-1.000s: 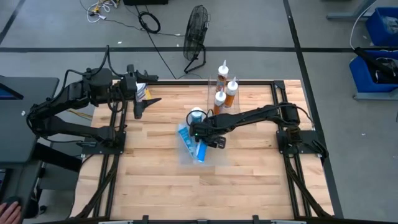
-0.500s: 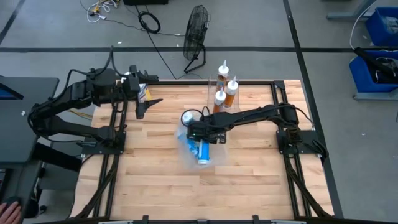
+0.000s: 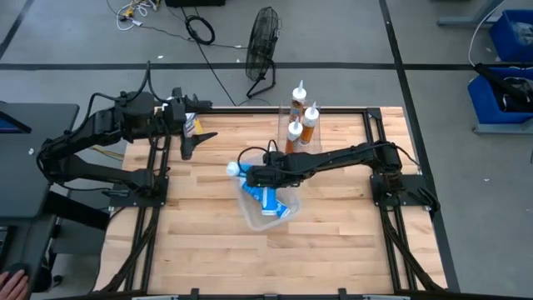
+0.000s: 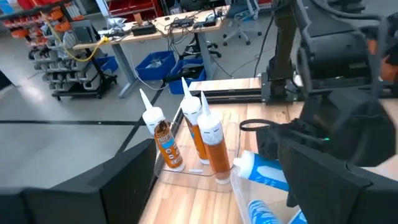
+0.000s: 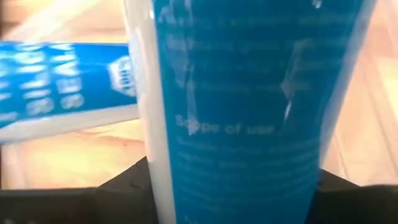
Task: Sort silicone sealant tubes
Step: Adjust the blue sealants in the bottom transparent bin
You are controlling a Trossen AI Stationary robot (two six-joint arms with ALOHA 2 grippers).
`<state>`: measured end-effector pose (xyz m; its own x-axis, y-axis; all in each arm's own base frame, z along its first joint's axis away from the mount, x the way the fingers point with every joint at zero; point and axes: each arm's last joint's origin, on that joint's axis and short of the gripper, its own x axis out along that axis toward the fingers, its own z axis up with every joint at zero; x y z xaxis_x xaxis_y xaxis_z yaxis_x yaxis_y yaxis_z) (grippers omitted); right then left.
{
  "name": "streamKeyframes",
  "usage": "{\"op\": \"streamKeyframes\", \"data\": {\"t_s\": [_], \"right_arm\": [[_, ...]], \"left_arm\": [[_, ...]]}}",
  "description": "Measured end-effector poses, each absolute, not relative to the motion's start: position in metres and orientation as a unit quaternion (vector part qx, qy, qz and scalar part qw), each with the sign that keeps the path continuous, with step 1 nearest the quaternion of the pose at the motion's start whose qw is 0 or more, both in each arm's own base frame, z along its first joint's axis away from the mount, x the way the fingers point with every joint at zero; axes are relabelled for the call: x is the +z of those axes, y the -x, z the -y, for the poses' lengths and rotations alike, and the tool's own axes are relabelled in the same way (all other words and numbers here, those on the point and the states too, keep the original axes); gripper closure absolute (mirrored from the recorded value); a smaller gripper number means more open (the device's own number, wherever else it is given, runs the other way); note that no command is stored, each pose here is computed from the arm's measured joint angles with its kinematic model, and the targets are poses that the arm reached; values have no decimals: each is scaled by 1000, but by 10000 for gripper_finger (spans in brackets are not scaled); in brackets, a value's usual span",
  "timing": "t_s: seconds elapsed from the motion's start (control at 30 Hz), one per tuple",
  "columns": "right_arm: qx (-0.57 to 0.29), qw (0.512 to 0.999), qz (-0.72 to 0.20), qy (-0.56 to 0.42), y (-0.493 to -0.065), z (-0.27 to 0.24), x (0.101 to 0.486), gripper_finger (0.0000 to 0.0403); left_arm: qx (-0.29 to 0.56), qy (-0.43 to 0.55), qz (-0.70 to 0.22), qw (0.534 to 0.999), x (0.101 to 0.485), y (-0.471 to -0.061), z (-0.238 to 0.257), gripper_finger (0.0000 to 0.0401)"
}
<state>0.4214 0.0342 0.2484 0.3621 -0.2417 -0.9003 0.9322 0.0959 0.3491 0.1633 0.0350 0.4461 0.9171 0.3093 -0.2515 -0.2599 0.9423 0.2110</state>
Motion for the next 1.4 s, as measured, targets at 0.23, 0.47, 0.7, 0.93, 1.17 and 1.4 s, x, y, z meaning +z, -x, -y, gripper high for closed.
{"op": "streamKeyframes", "data": {"t_s": [0.23,0.47,0.7,0.93,1.17,1.4], "right_arm": [[-443,735,-290,-424,-424,-50,284,204],[-394,860,-234,-224,-424,-75,348,204],[-309,922,-226,-55,-429,-86,385,204],[-274,937,-216,-24,-434,-85,392,204],[-264,940,-210,-38,-430,-84,398,204],[-252,946,-192,-77,-430,-71,406,204]], "left_arm": [[148,-17,-143,978,444,-163,-34,60],[81,111,-119,983,445,-169,-31,60],[29,197,-89,976,449,-185,-32,59],[-13,243,-69,968,451,-204,-30,59],[-35,221,-36,974,458,-204,-26,59],[-75,184,-8,980,468,-192,-19,59]]}}
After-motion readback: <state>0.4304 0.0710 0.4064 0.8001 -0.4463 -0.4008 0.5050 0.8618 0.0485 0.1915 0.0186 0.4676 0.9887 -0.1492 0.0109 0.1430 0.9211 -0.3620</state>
